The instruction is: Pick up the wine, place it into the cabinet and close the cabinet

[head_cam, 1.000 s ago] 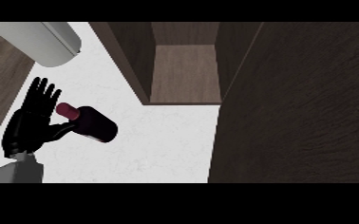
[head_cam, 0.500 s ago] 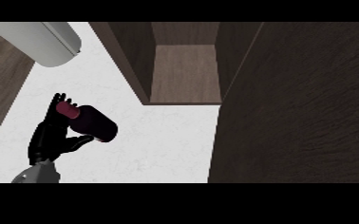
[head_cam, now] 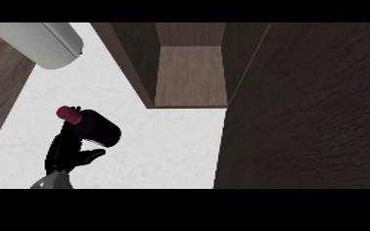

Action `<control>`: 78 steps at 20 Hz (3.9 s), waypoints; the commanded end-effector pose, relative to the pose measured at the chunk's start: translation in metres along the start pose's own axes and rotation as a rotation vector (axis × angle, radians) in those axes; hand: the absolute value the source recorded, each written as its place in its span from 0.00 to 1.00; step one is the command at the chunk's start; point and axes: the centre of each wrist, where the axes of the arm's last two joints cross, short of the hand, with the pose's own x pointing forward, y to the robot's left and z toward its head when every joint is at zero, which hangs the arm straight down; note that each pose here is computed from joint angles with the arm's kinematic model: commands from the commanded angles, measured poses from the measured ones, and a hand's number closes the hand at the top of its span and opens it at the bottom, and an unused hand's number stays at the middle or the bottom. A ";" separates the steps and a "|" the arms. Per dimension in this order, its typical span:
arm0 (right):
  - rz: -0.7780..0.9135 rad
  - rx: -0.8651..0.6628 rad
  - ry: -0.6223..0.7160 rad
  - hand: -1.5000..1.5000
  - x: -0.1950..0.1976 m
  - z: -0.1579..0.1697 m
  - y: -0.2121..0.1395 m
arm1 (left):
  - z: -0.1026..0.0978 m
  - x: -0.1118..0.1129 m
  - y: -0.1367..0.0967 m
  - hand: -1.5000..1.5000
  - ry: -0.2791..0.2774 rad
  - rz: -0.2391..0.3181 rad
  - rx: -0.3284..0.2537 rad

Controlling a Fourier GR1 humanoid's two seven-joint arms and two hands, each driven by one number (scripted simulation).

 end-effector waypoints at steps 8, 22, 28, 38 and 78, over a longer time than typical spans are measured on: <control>-0.039 0.031 -0.004 0.00 0.012 0.009 0.011 | -0.008 -0.029 -0.019 0.00 -0.001 0.127 -0.025; -0.019 0.057 0.000 0.00 0.028 0.021 0.001 | -0.010 -0.034 -0.024 0.00 -0.086 0.124 -0.038; -0.037 0.017 0.010 0.00 0.017 0.013 0.003 | -0.024 -0.033 -0.042 1.00 -0.088 0.183 0.004; -0.048 0.044 -0.008 0.00 0.020 0.029 0.005 | -0.035 -0.031 -0.059 1.00 -0.051 0.241 -0.073; -0.036 0.028 0.032 0.00 0.004 0.008 -0.012 | 0.046 0.002 -0.210 1.00 -0.104 0.225 -0.239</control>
